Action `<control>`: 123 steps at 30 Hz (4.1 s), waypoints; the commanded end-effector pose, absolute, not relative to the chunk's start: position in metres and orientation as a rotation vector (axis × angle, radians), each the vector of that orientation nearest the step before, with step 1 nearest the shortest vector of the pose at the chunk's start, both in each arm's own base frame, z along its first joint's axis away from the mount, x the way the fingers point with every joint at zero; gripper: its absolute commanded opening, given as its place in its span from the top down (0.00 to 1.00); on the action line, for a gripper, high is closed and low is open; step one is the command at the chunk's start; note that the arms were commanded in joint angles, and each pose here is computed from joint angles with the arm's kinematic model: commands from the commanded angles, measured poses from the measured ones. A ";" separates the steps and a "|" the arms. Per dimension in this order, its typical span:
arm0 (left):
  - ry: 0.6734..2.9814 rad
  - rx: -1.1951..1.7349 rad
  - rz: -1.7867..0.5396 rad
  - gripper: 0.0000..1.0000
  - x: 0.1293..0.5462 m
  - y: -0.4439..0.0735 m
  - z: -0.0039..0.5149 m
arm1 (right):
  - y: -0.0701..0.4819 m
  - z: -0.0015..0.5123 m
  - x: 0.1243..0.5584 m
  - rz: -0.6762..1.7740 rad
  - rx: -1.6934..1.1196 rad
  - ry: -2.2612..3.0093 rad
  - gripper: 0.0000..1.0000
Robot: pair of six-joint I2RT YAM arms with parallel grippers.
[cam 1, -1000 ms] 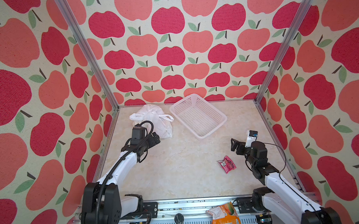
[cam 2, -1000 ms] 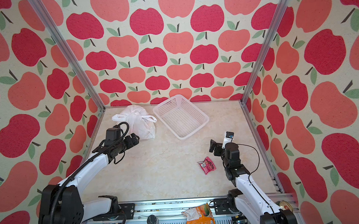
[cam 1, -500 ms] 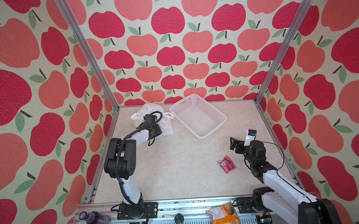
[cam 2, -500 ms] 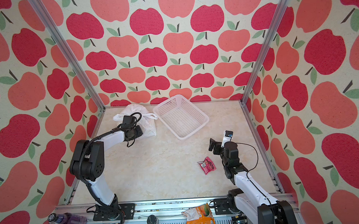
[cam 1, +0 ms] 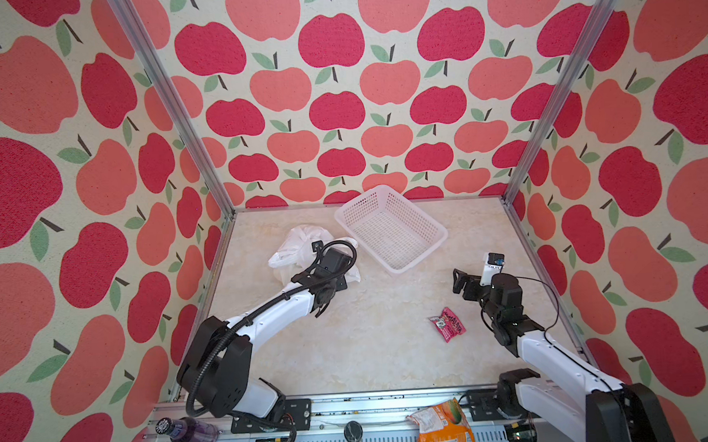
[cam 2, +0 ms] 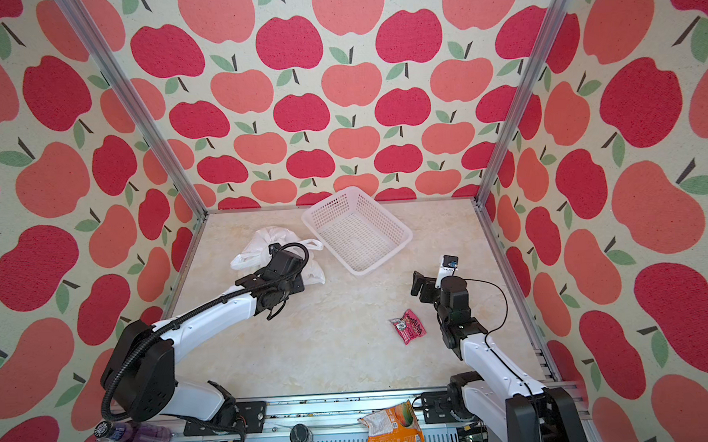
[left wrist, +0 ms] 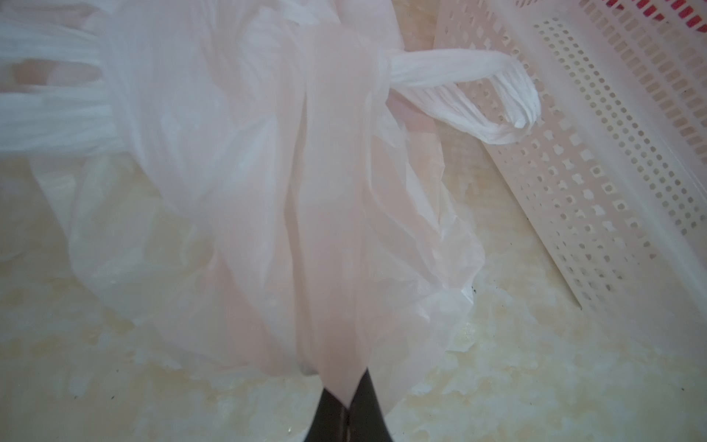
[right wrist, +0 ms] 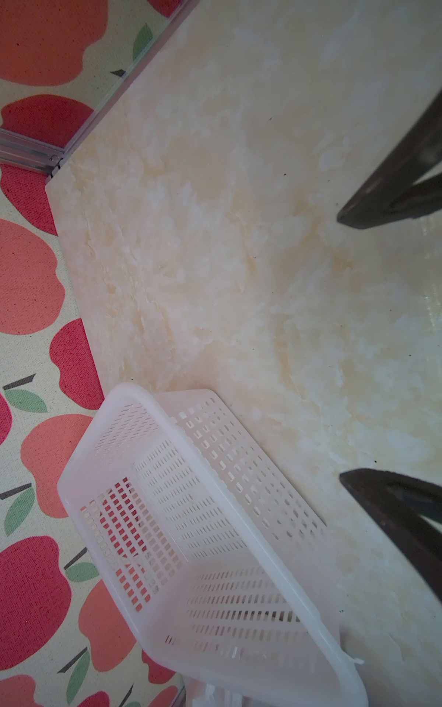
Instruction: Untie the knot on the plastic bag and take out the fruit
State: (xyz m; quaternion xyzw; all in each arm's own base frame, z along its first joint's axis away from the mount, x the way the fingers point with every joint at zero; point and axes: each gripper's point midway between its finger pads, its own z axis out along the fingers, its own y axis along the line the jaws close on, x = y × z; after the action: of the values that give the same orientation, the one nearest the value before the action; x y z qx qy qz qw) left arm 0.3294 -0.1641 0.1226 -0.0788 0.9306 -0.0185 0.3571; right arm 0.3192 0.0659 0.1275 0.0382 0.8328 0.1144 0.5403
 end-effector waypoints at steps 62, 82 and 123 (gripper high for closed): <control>2.117 -0.401 -0.755 0.00 0.246 -0.110 0.208 | 0.372 0.247 0.224 0.564 -0.873 2.078 0.01; 2.050 -0.309 -0.500 0.00 0.299 -0.084 0.197 | 0.396 0.196 0.217 0.640 -1.035 2.105 0.01; 2.312 -0.157 -0.438 0.01 0.321 -0.115 0.168 | 0.361 0.138 0.227 0.276 -0.970 2.224 0.46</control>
State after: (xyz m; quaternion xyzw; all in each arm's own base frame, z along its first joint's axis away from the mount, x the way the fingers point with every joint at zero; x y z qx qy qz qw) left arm 0.3212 -0.1023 0.1734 -0.0912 0.8921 -0.1693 0.4088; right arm 0.2315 0.3537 0.1278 -0.3706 0.8615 0.0868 0.3362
